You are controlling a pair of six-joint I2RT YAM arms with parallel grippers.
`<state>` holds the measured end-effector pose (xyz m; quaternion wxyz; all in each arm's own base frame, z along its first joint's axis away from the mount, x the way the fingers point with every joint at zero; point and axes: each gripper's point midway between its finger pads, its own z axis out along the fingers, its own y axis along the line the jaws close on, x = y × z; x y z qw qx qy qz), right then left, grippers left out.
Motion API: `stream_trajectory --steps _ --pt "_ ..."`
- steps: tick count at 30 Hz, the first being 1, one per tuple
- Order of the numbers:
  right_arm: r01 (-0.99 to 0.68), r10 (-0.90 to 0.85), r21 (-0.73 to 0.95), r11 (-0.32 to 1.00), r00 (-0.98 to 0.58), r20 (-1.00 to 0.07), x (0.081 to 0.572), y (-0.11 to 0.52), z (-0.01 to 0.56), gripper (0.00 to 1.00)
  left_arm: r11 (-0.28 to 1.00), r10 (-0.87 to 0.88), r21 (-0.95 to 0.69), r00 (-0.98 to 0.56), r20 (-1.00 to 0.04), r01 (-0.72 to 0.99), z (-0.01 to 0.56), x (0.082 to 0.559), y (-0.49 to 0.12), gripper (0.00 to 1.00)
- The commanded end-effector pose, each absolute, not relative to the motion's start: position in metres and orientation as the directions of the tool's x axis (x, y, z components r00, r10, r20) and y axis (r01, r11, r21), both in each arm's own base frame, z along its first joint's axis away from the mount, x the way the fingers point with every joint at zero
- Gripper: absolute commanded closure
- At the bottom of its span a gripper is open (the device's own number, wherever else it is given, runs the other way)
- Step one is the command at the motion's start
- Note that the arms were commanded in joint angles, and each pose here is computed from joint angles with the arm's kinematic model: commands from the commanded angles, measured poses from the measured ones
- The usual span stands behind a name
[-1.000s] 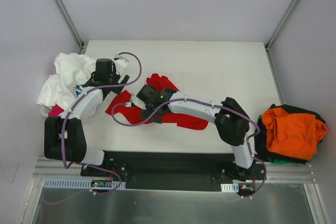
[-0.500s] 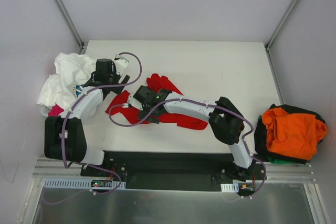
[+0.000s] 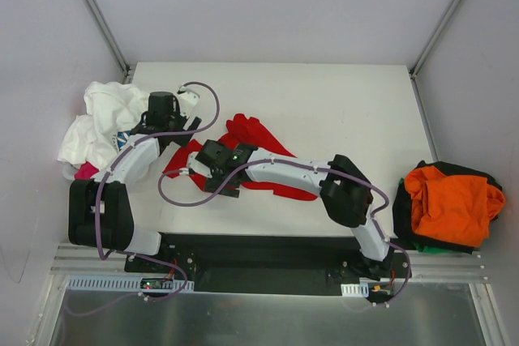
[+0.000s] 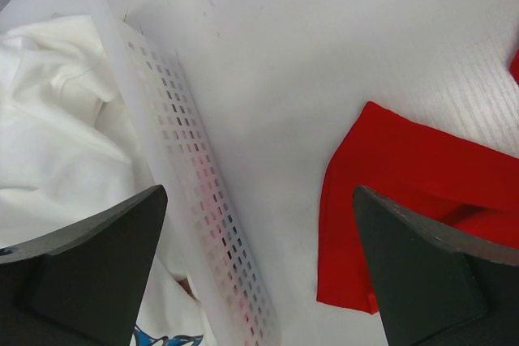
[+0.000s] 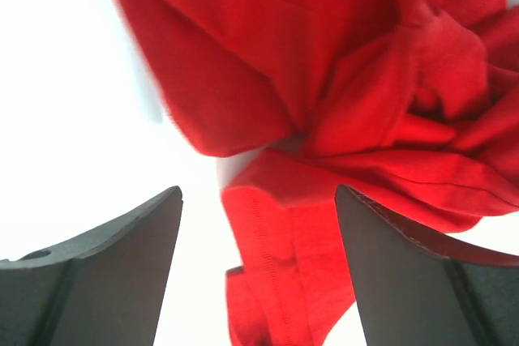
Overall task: Fold and stack the t-shirts
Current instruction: Flatten out the tshirt
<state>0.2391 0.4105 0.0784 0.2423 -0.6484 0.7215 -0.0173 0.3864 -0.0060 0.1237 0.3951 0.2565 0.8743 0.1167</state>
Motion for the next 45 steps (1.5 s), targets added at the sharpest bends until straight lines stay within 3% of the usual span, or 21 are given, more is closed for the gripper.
stream_trajectory --steps 1,22,25,28,29,32,36,45 --pt "-0.919 -0.940 -0.353 0.173 -0.046 -0.339 0.230 0.415 0.095 0.20 0.851 0.524 0.395 -0.524 -0.671 0.346 0.135 0.389 -0.010 0.01" --pt "-0.891 -0.969 -0.432 0.142 -0.037 -0.243 0.261 0.398 0.067 0.22 0.848 0.529 0.390 -0.535 -0.659 0.358 0.122 0.385 -0.010 0.01" --pt "-0.891 -0.970 -0.431 0.145 -0.042 -0.239 0.263 0.395 0.066 0.26 0.850 0.526 0.386 -0.538 -0.658 0.359 0.119 0.385 -0.010 0.01" --pt "-0.891 -0.972 -0.431 0.144 -0.046 -0.230 0.265 0.392 0.063 0.44 0.850 0.527 0.386 -0.541 -0.656 0.359 0.117 0.385 -0.010 0.01" --pt "-0.892 -0.973 -0.429 0.140 -0.044 -0.226 0.264 0.392 0.061 0.57 0.850 0.527 0.386 -0.542 -0.655 0.359 0.117 0.384 -0.010 0.01" --pt "-0.891 -0.974 -0.431 0.145 -0.052 -0.220 0.267 0.388 0.059 0.78 0.850 0.527 0.386 -0.543 -0.654 0.359 0.115 0.383 -0.010 0.01" --pt "-0.888 -0.976 -0.434 0.150 -0.064 -0.206 0.269 0.382 0.054 0.98 0.850 0.526 0.383 -0.544 -0.654 0.361 0.113 0.382 -0.010 0.01" --pt "-0.869 -0.976 -0.464 0.171 -0.084 -0.201 0.278 0.368 0.065 0.99 0.857 0.512 0.360 -0.534 -0.672 0.369 0.116 0.379 -0.016 0.01"
